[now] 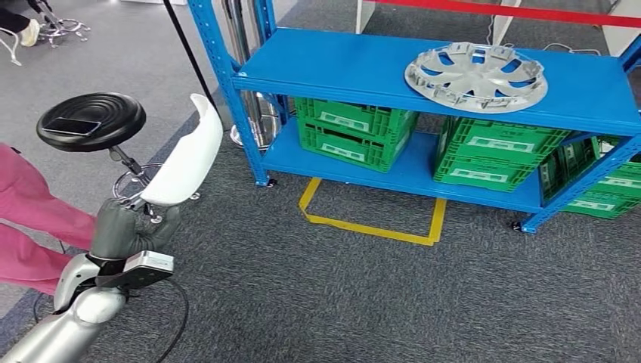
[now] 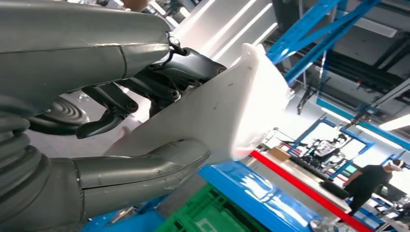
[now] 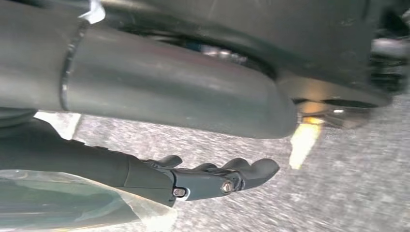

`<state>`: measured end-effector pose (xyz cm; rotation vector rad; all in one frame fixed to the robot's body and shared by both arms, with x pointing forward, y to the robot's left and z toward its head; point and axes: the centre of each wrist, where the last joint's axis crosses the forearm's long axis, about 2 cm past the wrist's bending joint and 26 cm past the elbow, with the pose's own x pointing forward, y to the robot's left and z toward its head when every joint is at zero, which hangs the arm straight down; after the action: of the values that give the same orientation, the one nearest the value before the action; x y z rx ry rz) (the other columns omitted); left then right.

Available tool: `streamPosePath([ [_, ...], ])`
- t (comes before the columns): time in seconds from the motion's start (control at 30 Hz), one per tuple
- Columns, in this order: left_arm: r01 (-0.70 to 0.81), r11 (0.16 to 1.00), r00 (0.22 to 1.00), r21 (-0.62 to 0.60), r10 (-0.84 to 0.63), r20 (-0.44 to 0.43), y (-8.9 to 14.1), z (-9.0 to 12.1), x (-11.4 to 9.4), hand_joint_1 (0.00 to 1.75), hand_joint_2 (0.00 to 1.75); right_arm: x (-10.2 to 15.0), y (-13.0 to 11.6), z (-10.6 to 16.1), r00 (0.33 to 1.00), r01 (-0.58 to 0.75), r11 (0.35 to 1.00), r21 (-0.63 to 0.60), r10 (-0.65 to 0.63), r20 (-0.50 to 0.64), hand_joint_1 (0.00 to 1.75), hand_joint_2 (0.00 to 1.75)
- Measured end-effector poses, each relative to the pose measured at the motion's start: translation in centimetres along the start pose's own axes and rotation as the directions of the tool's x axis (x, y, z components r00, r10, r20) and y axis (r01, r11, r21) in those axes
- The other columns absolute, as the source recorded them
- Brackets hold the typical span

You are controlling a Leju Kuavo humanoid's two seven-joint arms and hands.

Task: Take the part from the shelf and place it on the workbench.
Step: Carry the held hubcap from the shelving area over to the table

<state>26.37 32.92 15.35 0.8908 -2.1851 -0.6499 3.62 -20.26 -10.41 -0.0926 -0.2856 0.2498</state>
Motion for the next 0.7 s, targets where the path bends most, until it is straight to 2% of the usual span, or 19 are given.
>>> streamPosePath([
  [0.7,-0.01,1.0,1.0,0.002,0.01,0.018,0.2,-0.5,0.2,1.75,1.75,0.02,-0.08,-0.03,1.0,0.016,1.0,0.0,-0.016,0.003,0.0,0.0],
])
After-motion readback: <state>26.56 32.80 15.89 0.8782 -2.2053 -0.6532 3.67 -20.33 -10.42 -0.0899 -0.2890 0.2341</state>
